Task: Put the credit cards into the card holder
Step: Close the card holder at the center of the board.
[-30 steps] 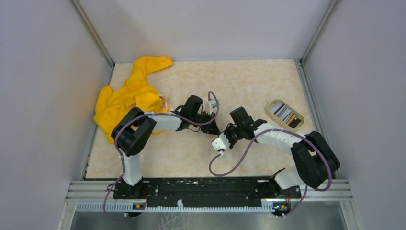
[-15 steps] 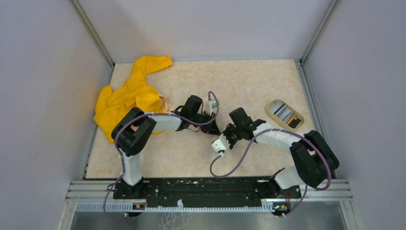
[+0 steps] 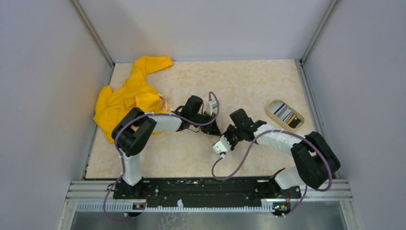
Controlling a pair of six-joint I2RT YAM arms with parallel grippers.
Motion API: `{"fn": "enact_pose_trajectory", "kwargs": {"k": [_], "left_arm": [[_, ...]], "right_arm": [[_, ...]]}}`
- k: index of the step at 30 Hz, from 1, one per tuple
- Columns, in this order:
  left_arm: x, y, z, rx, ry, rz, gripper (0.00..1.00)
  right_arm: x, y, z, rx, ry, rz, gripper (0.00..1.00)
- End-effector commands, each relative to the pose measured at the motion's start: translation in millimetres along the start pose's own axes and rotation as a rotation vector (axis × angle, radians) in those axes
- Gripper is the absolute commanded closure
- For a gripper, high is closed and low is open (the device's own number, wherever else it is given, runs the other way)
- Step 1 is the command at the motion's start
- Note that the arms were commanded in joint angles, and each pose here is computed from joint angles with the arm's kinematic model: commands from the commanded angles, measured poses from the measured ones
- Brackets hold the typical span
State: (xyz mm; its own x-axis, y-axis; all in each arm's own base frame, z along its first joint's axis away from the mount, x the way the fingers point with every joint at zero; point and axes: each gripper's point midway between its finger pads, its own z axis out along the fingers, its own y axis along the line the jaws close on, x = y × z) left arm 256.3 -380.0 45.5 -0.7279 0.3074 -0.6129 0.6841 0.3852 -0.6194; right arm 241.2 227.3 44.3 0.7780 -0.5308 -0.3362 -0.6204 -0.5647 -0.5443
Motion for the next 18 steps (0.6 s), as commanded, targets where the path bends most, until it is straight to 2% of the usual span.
{"fn": "enact_pose_trajectory", "kwargs": {"k": [1, 11, 18], "left_arm": [[5, 5, 4, -0.022, 0.023, 0.011, 0.85], [11, 13, 7, -0.069, 0.056, 0.004, 0.93], [22, 17, 15, -0.113, 0.11, 0.018, 0.95]], "right_arm": [[-8, 38, 3, -0.114, -0.017, 0.047, 1.0], [-4, 45, 8, -0.165, -0.006, 0.112, 1.0], [-3, 49, 10, -0.202, -0.006, 0.158, 1.0]]}}
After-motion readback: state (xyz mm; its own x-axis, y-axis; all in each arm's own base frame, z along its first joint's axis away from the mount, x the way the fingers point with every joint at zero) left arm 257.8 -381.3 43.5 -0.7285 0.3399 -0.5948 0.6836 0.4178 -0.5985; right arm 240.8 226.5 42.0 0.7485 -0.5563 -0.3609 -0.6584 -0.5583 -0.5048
